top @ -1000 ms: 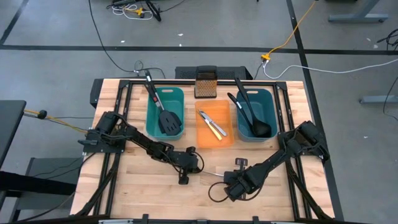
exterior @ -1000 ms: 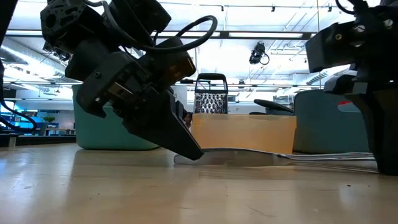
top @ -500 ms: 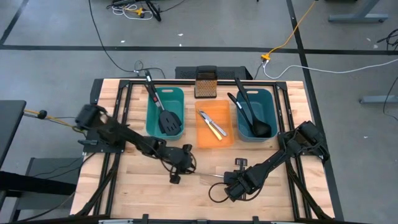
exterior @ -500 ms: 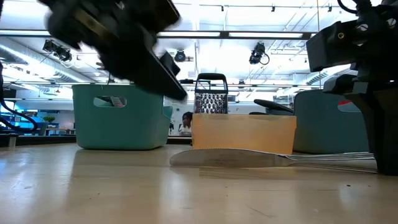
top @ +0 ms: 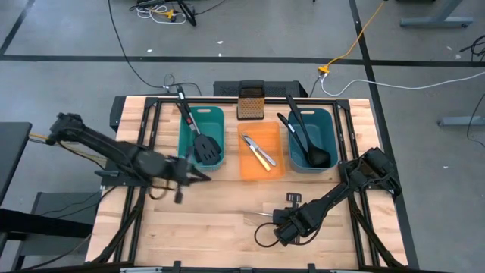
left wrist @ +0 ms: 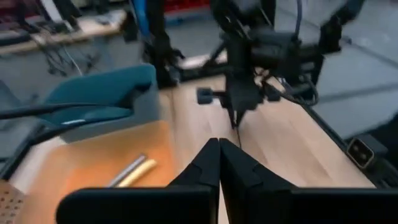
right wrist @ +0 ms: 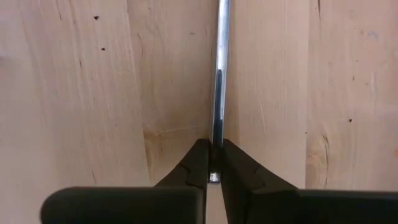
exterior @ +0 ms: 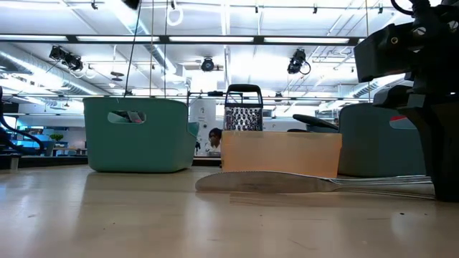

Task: Pick & Place Kitchen Items
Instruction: Put the silver table knife into the orange bin

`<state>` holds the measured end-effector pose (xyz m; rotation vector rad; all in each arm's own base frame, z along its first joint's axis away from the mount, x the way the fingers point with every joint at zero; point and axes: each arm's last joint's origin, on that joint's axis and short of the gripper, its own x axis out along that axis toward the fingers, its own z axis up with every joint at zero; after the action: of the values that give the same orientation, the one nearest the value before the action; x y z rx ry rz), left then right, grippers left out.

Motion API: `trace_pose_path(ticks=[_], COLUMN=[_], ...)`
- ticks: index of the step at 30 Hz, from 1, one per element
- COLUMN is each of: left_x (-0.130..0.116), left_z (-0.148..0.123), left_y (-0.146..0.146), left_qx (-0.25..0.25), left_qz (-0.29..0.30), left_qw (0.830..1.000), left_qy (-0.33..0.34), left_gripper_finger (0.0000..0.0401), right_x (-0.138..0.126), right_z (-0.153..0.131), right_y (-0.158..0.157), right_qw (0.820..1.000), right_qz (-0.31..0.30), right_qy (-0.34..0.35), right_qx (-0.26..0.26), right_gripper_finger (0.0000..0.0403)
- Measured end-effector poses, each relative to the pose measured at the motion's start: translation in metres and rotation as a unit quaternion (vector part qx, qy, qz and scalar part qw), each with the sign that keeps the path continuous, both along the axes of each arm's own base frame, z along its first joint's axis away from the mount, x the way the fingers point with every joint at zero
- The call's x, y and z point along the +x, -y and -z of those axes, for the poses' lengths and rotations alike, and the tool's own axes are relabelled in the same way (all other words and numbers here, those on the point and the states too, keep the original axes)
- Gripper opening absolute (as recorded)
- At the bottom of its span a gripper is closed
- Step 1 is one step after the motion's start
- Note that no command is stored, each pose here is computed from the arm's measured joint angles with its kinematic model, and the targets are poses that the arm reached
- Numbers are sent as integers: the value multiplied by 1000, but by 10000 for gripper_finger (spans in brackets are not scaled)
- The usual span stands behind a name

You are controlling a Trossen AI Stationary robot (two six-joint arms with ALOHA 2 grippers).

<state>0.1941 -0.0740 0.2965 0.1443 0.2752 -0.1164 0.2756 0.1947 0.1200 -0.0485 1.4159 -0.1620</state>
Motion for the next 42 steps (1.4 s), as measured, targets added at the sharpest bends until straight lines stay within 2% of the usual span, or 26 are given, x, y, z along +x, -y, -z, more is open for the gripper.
trace_pose_path(ticks=[3, 5, 9, 13, 17, 21, 25, 30, 37, 42], left_x=[-25, -37, -56, -65, -68, -68, -68, -68, -68, -68], left_z=[15, 34, 77, 107, 122, 123, 124, 124, 124, 124], left_y=[-13, -20, -31, -35, -36, -36, -36, -36, -35, -35], left_qx=[-25, -40, -76, -102, -110, -110, -108, -109, -110, -110], left_qz=[-10, -16, -51, -66, -66, -65, -64, -58, -54, -54], left_qw=[998, 995, 989, 985, 984, 985, 985, 985, 986, 986], left_qy=[61, 89, 113, 124, 121, 119, 118, 117, 117, 117], left_gripper_finger=[4, 4, 3, 2, 5, 7, 4, 9, 16, 17], right_x=[0, 0, 0, 1, 5, 10, 6, -7, -45, -76], right_z=[0, 0, 0, -2, -17, -55, -72, -106, -139, -147], right_y=[0, 0, 0, 0, -3, 3, 10, 22, 53, 78], right_qw=[1000, 1000, 1000, 1000, 996, 985, 975, 947, 908, 862], right_qz=[4, 6, 0, -16, -37, -51, -83, -100, -99, -88], right_qy=[1, 4, 6, 16, 82, 164, 205, 302, 403, 494], right_qx=[1, -2, -6, -8, -7, 20, 29, 44, 55, 69], right_gripper_finger=[24, 24, 24, 24, 24, 24, 24, 24, 24, 24])
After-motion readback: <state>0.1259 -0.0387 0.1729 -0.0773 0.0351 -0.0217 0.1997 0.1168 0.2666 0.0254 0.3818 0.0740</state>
